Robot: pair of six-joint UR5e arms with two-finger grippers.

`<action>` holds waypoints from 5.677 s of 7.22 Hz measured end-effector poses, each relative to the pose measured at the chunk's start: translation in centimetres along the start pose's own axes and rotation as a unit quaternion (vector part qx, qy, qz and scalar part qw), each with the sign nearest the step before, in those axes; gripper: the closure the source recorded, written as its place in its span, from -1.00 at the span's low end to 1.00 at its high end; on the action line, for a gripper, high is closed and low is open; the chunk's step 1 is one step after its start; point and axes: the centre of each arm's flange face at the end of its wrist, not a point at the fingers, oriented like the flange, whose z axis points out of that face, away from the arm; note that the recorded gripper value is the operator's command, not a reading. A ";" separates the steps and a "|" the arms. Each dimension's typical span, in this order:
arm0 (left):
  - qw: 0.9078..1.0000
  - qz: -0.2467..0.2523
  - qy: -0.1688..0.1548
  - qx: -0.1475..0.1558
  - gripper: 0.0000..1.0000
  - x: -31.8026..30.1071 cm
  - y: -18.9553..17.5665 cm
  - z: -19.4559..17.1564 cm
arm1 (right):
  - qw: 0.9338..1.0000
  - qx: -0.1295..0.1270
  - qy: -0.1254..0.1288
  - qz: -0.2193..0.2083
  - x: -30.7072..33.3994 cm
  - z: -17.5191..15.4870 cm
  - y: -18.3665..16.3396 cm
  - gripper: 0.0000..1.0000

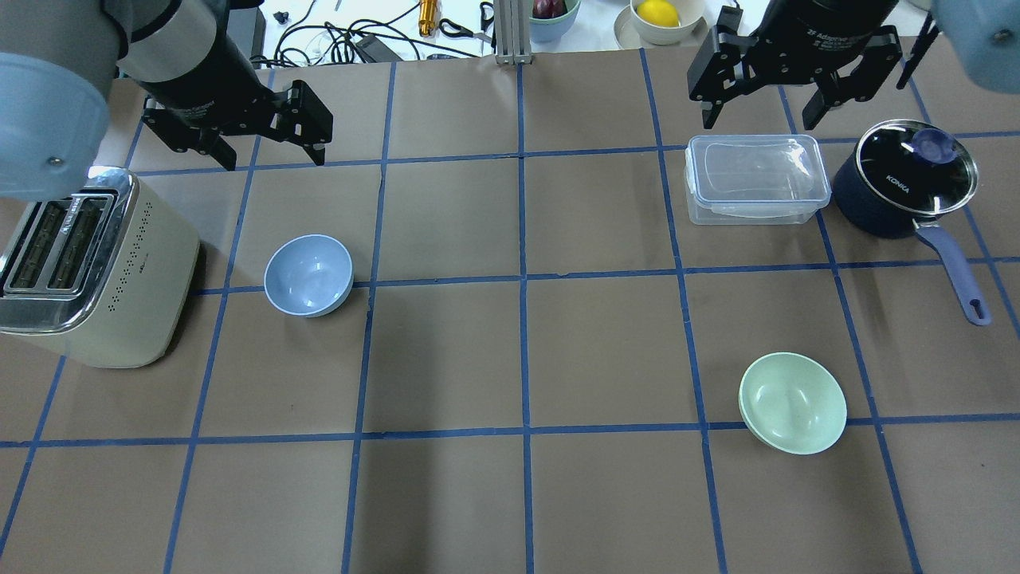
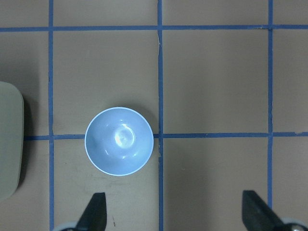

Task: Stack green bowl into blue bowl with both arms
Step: 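Move the left gripper down over the light blue bowl, then grasp the blue bowl with left gripper while right gripper descends to green bowl, then place blue bowl at center with left gripper while right grasps green bowl, then lift green bowl with right gripper toward blue bowl while left arm withdraws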

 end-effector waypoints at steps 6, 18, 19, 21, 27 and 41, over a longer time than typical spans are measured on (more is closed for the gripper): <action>0.999 0.000 -0.003 -0.038 -1.00 -0.1 1.1 3.8 | 1.000 -0.009 0.000 -0.003 -0.1 0.4 0.0 -1.00; 0.995 0.041 -0.043 -0.079 0.99 -1.2 0.7 30.6 | 0.994 -0.095 -0.001 -0.058 12.5 5.6 -1.8 -1.00; 0.996 0.039 -0.043 -0.074 0.99 -0.5 0.7 29.8 | 0.991 -0.113 -0.008 -0.066 14.9 7.5 -1.3 -1.00; 0.998 0.031 -0.029 -0.044 0.99 7.3 1.1 27.5 | 0.988 -0.140 -0.018 -0.061 18.3 11.1 0.0 -1.00; 0.999 -0.031 -0.004 -0.031 0.63 26.5 7.8 27.4 | 0.977 -0.195 0.011 -0.080 18.3 27.0 9.7 -0.81; 0.999 0.025 -0.021 -0.005 -1.00 -0.1 3.6 -0.4 | 0.991 -0.125 -0.033 -0.022 12.2 26.2 3.9 1.00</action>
